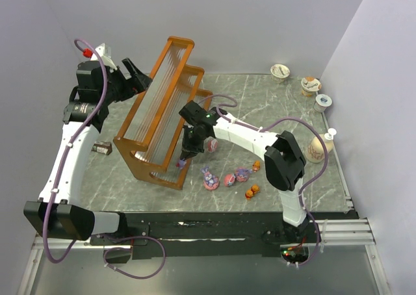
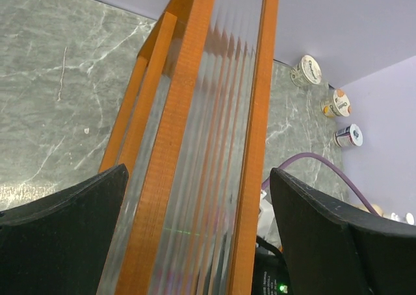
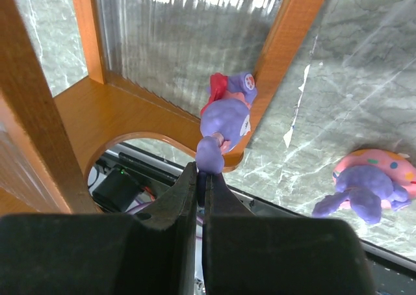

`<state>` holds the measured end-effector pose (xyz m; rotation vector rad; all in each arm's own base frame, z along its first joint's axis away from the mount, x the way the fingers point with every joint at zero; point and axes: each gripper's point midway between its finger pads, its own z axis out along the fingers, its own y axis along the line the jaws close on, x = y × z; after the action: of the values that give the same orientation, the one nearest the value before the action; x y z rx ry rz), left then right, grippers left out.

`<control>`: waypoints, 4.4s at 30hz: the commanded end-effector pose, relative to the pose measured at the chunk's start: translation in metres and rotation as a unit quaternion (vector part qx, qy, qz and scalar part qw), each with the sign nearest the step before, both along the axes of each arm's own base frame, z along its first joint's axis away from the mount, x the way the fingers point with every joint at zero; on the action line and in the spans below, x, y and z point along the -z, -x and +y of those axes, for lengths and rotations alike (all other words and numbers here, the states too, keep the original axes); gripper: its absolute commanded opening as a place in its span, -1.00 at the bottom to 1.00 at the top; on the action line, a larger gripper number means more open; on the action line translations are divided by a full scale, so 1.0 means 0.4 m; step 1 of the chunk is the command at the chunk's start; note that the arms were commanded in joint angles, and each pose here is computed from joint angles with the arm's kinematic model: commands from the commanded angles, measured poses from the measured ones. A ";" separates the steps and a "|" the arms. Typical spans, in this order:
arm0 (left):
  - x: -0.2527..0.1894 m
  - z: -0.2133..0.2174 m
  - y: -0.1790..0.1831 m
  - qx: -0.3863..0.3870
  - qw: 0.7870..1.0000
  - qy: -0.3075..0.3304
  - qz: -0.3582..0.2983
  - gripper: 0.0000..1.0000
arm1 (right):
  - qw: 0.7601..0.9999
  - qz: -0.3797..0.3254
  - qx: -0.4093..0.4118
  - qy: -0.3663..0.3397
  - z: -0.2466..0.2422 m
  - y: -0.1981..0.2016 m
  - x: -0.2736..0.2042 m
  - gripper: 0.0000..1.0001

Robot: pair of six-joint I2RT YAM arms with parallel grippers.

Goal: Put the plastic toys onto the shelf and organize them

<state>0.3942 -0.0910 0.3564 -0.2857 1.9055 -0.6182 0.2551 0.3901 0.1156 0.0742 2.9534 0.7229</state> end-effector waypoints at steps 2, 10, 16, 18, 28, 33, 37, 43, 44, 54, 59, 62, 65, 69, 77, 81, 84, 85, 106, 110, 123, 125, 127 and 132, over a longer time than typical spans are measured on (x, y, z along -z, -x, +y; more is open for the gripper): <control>-0.021 0.014 -0.012 -0.020 1.000 -0.001 -0.015 0.93 | 1.000 -0.008 -0.006 -0.004 0.046 0.008 0.001 -1.00; -0.014 0.019 -0.016 -0.027 1.000 -0.002 -0.011 0.93 | 1.000 0.000 0.007 -0.007 0.049 0.016 0.009 -1.00; -0.008 0.023 -0.019 -0.031 0.999 -0.003 -0.007 0.93 | 1.000 0.008 0.014 -0.004 0.053 0.014 0.027 -1.00; -0.004 0.022 -0.021 -0.032 0.999 -0.002 -0.005 0.93 | 1.000 0.008 0.014 -0.002 0.056 0.013 0.035 -0.98; -0.007 0.026 -0.021 -0.034 0.999 -0.008 -0.006 0.93 | 1.000 0.001 0.020 0.012 0.059 -0.007 0.044 -0.74; -0.011 0.028 -0.022 -0.035 0.999 -0.008 -0.007 0.93 | 1.000 -0.003 0.020 0.003 0.074 -0.018 0.037 -0.71; -0.008 0.029 -0.023 -0.036 0.999 -0.009 -0.005 0.93 | 1.000 -0.001 0.015 -0.006 0.085 -0.018 0.033 -0.81; -0.005 0.027 -0.025 -0.034 0.999 -0.008 -0.004 0.93 | 1.000 -0.001 0.016 -0.014 0.090 -0.018 0.032 -0.80; -0.005 0.028 -0.025 -0.034 0.999 -0.009 -0.004 0.93 | 1.000 0.001 0.018 -0.012 0.085 -0.015 0.037 -0.78; 0.008 0.026 -0.024 -0.033 0.999 -0.010 0.001 0.93 | 1.000 0.002 0.021 -0.013 0.072 0.001 0.037 -0.30; 0.009 0.026 -0.025 -0.032 0.999 -0.008 0.002 0.93 | 0.999 -0.005 0.024 -0.028 0.070 0.007 0.022 -0.07; 0.009 0.025 -0.025 -0.033 0.999 -0.007 0.003 0.93 | 0.999 -0.009 0.025 -0.037 0.070 0.011 0.007 0.04; 0.007 0.025 -0.025 -0.033 0.999 -0.006 0.003 0.93 | 0.998 -0.017 0.026 -0.046 0.067 0.012 -0.009 0.11; 0.005 0.026 -0.022 -0.034 0.999 -0.007 0.002 0.93 | 0.997 -0.030 0.027 -0.061 0.065 0.009 -0.041 0.19; 0.010 0.027 -0.020 -0.035 0.999 -0.005 0.005 0.93 | 0.996 -0.045 0.029 -0.068 0.043 0.017 -0.074 0.30; 0.015 0.028 -0.017 -0.035 0.999 -0.007 0.006 0.93 | 0.997 -0.044 0.032 -0.063 0.029 0.026 -0.075 0.30; 0.019 0.029 -0.015 -0.036 0.999 -0.008 0.007 0.93 | 0.997 -0.045 0.038 -0.049 -0.002 0.032 -0.067 0.29; 0.023 0.030 -0.015 -0.036 0.999 -0.009 0.009 0.93 | 0.997 -0.045 0.042 -0.044 -0.014 0.033 -0.065 0.27; 0.139 0.182 -0.002 -0.187 0.978 -0.084 0.036 0.93 | 0.987 0.052 0.152 0.021 -0.251 0.070 -0.018 -0.02; 0.171 0.182 0.003 -0.187 0.978 -0.080 0.046 0.93 | 0.985 0.078 0.153 0.024 -0.251 0.077 0.005 -0.06; 0.147 0.194 0.001 -0.194 0.977 -0.085 0.042 0.93 | 0.980 0.122 0.156 0.010 -0.219 0.068 0.058 -0.22; 0.147 0.192 -0.002 -0.192 0.977 -0.084 0.043 0.93 | 0.981 0.114 0.160 0.011 -0.220 0.057 0.063 -0.30; 0.146 0.191 -0.005 -0.191 0.977 -0.086 0.043 0.93 | 0.980 0.105 0.168 0.015 -0.226 0.041 0.065 -0.32; 0.130 0.199 -0.011 -0.196 0.976 -0.090 0.039 0.93 | 0.980 0.109 0.167 0.015 -0.223 0.036 0.075 -0.44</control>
<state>0.3954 -0.0144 0.2848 -0.5785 1.9253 -0.1837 0.2314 0.2986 0.0854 0.6481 3.0585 0.6487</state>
